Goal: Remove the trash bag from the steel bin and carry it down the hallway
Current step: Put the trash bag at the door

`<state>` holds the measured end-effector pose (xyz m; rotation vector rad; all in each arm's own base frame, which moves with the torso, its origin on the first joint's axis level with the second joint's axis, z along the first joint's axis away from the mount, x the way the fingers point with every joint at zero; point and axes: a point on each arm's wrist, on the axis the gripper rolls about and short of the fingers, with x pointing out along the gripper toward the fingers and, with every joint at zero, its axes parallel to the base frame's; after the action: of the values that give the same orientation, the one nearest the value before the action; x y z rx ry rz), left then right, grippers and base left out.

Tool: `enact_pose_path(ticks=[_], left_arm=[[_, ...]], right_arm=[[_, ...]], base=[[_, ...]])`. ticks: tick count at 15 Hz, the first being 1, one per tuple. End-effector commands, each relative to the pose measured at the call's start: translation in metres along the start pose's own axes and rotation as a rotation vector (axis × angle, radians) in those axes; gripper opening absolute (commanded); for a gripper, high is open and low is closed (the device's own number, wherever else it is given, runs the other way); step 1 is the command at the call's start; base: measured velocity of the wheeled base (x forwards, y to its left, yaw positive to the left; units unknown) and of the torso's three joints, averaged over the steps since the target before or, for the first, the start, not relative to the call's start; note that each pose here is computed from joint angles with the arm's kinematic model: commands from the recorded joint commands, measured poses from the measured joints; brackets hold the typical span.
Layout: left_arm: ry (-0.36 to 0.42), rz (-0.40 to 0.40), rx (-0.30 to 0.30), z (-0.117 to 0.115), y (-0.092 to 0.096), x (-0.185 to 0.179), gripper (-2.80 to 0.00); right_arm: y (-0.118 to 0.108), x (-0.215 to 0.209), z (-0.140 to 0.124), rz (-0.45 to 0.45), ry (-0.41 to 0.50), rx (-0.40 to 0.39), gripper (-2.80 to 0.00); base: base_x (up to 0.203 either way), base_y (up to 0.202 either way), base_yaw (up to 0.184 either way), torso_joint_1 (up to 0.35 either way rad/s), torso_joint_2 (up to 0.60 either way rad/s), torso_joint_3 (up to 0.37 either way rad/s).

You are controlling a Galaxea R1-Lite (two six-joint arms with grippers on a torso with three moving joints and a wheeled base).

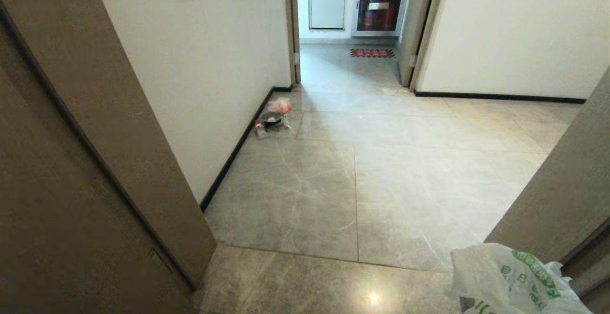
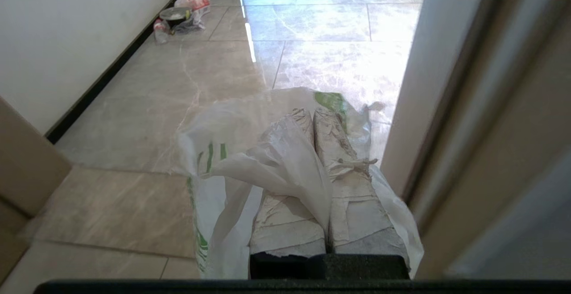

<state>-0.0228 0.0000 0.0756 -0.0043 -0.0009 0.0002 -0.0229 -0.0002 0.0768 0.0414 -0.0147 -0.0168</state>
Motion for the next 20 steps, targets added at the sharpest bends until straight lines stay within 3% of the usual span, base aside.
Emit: enact_pose_path(ticks=[1,20], left_arm=[[-0.001,0.001,0.0,0.0,0.0,0.0,-2.8],[-0.001,0.001,0.0,0.0,0.0,0.0,-2.8]], right_arm=[[0.0,0.0001,-0.0004,0.0,0.001,0.0,-2.8],[0.0,0.0001,-0.0004,0.0,0.001,0.0,-2.8]], base=[[0.183,0.0,-0.001,0.002,0.0,0.001],[0.182,0.0,-0.002,0.003,0.0,0.002]])
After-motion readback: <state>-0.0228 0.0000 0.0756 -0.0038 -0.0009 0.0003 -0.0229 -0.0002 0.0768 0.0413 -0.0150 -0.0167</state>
